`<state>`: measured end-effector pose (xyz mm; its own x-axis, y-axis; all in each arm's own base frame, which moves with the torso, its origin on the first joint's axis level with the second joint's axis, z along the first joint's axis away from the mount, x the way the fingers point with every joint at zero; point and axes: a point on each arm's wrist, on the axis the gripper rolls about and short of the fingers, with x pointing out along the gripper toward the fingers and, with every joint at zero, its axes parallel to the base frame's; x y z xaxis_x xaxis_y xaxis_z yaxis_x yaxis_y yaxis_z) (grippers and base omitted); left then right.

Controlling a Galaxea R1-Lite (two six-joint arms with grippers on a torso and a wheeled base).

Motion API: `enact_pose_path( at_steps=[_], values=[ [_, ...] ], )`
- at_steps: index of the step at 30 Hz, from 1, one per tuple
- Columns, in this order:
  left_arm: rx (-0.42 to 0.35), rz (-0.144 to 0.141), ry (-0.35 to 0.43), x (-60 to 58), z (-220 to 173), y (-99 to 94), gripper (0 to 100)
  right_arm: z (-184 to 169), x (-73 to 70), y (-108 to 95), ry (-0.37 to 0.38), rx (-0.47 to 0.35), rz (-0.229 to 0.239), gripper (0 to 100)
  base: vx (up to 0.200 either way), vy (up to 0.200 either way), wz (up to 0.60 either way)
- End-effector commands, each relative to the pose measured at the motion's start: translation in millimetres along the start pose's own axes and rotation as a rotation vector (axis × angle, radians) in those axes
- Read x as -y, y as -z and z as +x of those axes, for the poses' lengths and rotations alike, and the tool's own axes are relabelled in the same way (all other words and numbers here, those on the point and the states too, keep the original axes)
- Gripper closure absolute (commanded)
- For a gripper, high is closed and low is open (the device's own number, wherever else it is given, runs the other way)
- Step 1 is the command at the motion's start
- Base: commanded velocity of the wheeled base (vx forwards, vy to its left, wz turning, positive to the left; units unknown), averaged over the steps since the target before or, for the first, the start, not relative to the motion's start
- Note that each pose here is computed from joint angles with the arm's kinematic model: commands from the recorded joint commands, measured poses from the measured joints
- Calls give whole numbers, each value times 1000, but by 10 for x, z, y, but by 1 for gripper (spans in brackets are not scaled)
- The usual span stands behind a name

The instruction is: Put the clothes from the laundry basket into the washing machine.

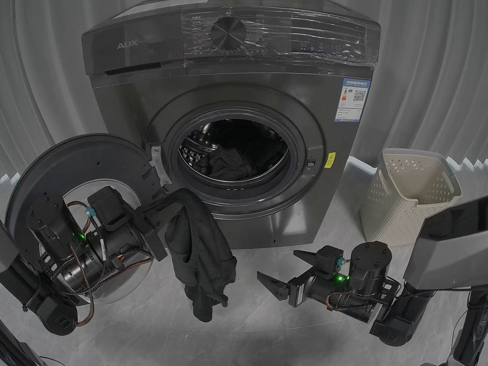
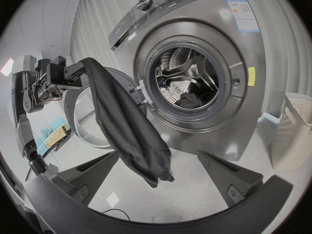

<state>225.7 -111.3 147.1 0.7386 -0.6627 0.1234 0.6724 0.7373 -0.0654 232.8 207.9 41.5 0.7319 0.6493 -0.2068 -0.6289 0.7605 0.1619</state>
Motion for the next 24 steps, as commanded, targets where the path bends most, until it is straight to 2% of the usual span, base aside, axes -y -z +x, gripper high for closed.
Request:
enact_pose_path(
  at_steps=[1, 3, 5, 8, 13, 19, 24],
  values=[
    [5, 1, -12, 0, 9, -5, 100, 127, -138, 100, -49, -8, -13, 0, 0, 0, 0],
    [3, 0, -20, -3, 12, 3, 100, 147, -159, 102, -57, -5, -18, 0, 0, 0, 0],
    [0, -1, -19, 1, 22, 13, 100, 269, -200, 116, -92, 12, -44, 0, 0, 0, 0],
    [6, -1, -15, 15, 41, 4, 100, 365, -241, 127, -120, 26, -51, 0, 0, 0, 0],
    [10, -1, -33, 11, 67, 8, 100, 453, -451, 116, -198, 53, -63, 0, 0, 0, 0],
    [19, 0, -40, -2, 107, -1, 100, 684, -493, 52, -210, 122, -48, 0, 0, 0, 0],
    [8, -4, -66, -24, 147, 45, 100, 799, -475, 28, -202, 119, -49, 0, 0, 0, 0]
  ],
)
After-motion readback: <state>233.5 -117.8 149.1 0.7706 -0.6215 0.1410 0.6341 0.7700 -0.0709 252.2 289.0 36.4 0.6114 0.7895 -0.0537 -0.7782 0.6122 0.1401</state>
